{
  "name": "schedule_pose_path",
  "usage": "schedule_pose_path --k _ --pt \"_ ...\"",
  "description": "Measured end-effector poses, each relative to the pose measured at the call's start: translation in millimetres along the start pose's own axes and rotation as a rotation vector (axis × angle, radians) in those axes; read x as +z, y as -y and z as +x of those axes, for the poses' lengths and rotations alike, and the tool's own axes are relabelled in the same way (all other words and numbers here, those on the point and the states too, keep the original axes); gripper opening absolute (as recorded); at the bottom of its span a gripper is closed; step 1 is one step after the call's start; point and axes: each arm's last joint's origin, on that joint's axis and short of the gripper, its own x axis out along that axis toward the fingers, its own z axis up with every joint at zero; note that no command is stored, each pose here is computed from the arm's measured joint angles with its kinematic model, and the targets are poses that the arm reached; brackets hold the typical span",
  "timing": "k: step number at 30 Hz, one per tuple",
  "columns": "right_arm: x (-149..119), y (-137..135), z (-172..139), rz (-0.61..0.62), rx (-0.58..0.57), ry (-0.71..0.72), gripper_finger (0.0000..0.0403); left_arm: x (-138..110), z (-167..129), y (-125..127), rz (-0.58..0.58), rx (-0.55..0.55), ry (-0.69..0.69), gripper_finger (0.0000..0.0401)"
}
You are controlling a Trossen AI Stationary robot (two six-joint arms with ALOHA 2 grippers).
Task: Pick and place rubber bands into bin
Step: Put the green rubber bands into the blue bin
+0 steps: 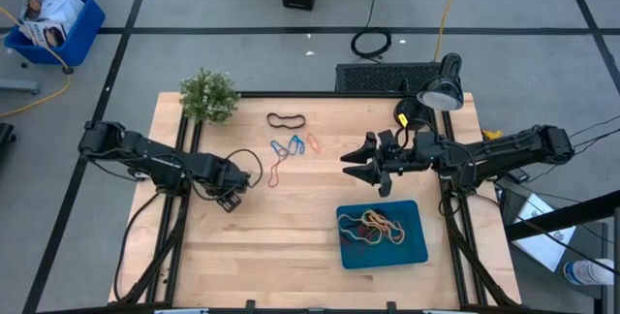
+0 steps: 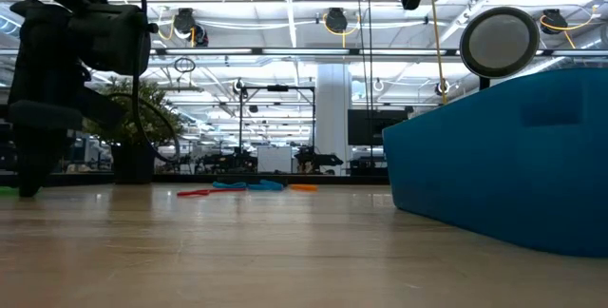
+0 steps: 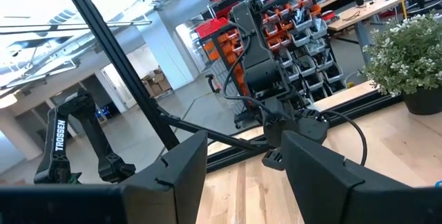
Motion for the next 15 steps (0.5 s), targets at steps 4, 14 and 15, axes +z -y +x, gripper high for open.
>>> schedule_pose_path --k 4,14,15 --pt "0.0 0.0 0.0 0.0 0.0 0.0 0.018 -0.2 0.2 0.0 -0.006 -0.005 -0.006 0.0181" --pt "0.0 0.0 0.0 0.0 0.0 0.0 0.018 0.1 0.3 1.2 -0.026 -0.022 -0.01 0.007" --pt "0.0 0.0 0.0 0.0 0.0 0.0 0.018 0.2 0.4 1.2 -0.026 -0.022 -0.009 0.006"
